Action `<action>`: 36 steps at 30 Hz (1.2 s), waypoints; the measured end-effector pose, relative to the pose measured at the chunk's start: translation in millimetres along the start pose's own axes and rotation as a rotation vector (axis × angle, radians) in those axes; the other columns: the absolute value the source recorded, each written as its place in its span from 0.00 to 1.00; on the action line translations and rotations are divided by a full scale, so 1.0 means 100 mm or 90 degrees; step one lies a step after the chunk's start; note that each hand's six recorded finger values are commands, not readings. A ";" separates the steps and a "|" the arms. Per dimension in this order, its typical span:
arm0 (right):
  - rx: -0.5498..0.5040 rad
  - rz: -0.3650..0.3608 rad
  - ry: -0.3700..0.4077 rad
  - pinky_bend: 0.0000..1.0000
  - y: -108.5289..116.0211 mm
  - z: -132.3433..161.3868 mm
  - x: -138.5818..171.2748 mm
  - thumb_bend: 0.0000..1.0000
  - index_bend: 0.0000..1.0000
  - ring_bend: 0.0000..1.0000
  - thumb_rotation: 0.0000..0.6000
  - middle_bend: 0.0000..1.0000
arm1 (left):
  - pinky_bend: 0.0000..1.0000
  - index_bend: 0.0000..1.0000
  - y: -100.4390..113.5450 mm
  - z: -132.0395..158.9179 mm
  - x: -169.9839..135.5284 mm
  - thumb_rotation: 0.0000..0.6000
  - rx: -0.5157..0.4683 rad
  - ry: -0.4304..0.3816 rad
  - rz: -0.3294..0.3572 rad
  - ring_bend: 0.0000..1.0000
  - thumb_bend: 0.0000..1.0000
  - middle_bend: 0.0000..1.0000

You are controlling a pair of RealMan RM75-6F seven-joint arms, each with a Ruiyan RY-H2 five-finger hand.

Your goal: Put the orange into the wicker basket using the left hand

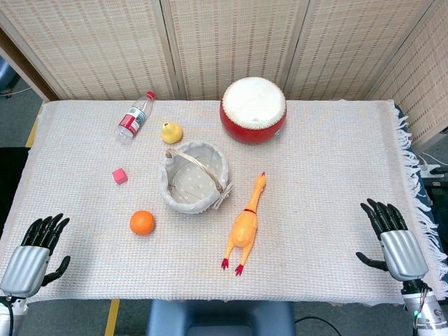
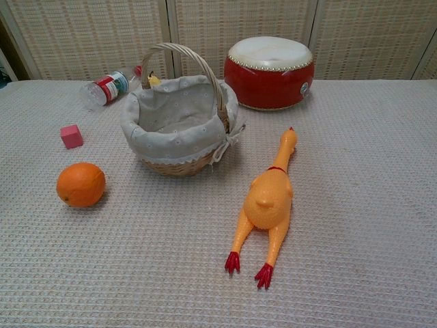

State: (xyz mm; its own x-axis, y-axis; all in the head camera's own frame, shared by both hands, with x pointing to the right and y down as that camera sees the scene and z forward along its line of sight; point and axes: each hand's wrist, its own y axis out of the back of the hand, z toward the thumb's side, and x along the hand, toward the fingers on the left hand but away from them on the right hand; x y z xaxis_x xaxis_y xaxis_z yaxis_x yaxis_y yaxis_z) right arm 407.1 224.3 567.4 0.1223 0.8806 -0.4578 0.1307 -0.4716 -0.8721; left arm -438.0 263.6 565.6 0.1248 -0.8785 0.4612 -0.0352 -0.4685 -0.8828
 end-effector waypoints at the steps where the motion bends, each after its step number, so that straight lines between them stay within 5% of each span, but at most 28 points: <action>1: -0.001 0.000 0.000 0.00 0.00 0.00 0.00 0.03 0.00 0.00 1.00 0.00 | 0.06 0.00 0.00 0.00 0.00 1.00 0.000 0.000 0.000 0.00 0.38 0.00; 10: -0.004 0.001 -0.002 0.00 0.00 0.00 0.01 0.03 0.00 0.00 1.00 0.00 | 0.06 0.00 -0.06 0.05 0.03 1.00 0.014 -0.013 -0.019 0.00 0.37 0.00; 16: -0.005 0.010 -0.006 0.00 -0.02 0.00 -0.02 0.04 0.00 0.00 1.00 0.00 | 0.05 0.00 -0.17 0.19 0.14 1.00 0.046 -0.028 -0.069 0.00 0.35 0.00; 23: -0.014 0.021 -0.016 0.00 -0.03 -0.02 -0.02 0.03 0.00 0.00 1.00 0.00 | 0.05 0.00 -0.36 0.50 0.43 1.00 0.079 -0.052 -0.157 0.00 0.35 0.00; 36: -0.037 0.037 -0.028 0.00 -0.04 -0.05 -0.02 0.03 0.00 0.00 1.00 0.00 | 0.05 0.00 -0.61 1.17 0.94 1.00 0.114 -0.108 -0.199 0.00 0.35 0.00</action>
State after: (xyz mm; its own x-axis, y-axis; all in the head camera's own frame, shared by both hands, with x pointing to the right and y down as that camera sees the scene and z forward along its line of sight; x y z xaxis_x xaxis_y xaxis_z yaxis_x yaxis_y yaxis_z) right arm 410.8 224.0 572.5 0.0876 0.8521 -0.5160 0.1813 -0.5229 -0.8329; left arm -308.4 220.6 651.9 0.2652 -0.6608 0.7021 0.2022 -0.6739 -0.7106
